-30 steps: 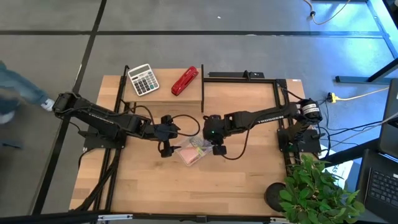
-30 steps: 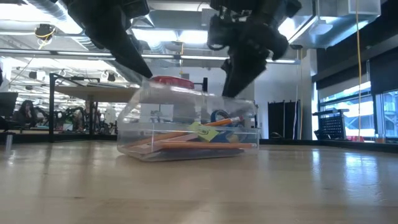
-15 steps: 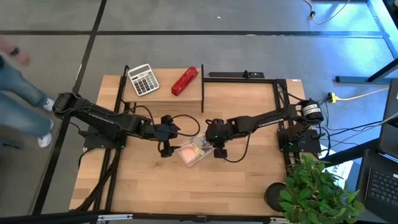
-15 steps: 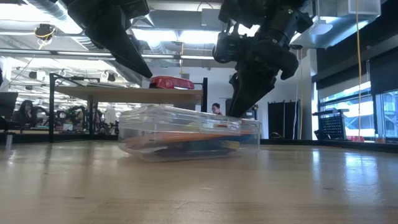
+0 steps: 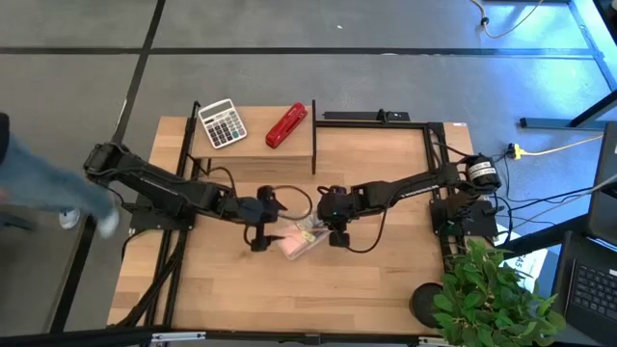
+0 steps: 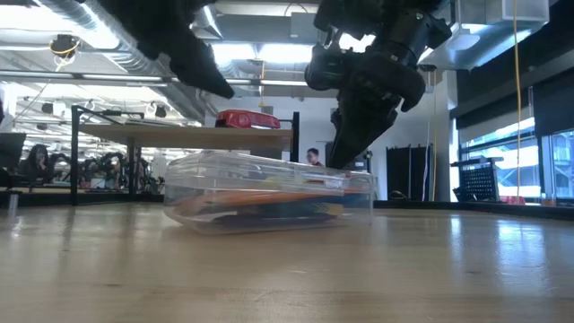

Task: Pack school essentials
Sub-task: Close the transparent supply box, then return to Home Position

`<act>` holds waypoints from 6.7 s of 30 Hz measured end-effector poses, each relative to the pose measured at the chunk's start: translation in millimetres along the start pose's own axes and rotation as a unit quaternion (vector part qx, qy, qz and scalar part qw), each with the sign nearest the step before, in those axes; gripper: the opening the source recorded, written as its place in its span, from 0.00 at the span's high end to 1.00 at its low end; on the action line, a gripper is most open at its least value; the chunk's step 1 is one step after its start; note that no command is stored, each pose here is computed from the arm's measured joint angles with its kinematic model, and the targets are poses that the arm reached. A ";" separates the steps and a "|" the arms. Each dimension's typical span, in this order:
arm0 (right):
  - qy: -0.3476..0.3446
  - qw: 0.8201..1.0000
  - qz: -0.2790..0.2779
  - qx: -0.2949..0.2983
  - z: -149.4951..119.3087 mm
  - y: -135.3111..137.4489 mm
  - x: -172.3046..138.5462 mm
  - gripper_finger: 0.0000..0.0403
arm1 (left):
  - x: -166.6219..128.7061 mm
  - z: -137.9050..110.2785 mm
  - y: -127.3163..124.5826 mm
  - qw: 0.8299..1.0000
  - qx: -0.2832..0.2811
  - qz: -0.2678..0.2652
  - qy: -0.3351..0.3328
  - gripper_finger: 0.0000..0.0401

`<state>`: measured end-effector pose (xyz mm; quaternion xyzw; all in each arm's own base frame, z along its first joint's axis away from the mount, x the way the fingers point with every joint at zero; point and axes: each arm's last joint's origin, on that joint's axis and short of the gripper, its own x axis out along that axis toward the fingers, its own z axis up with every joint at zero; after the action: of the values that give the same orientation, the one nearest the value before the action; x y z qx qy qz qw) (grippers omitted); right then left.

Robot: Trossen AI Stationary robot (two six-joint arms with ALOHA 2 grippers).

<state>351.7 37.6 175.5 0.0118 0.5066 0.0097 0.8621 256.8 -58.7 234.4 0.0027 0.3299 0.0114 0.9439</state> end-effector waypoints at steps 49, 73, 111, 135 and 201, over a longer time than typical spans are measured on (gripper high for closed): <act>0.023 0.999 0.013 -0.019 -9.1 14.8 2.4 0.74 | 81.6 -41.0 -30.0 0.996 0.046 0.021 0.078 0.02; -0.072 0.997 0.018 -0.013 6.2 14.3 -66.0 0.74 | 36.2 -19.3 -24.6 0.998 0.043 0.010 0.038 0.02; -0.346 0.936 -0.049 0.041 -27.2 -4.4 -249.7 0.98 | -101.0 44.9 16.5 0.957 -0.051 -0.019 -0.286 0.02; -0.433 0.899 0.029 0.055 -124.5 -17.7 -280.4 0.98 | -205.3 -33.4 54.4 0.949 -0.079 0.007 -0.304 0.02; -0.527 0.849 0.036 0.030 -225.3 -24.6 -120.2 0.98 | -85.8 -149.8 47.9 0.932 -0.059 0.037 -0.356 0.02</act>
<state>96.5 12.0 170.2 0.0589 -0.0244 0.0176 0.9978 95.5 -13.2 171.3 -0.0369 -0.0295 0.0642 0.9968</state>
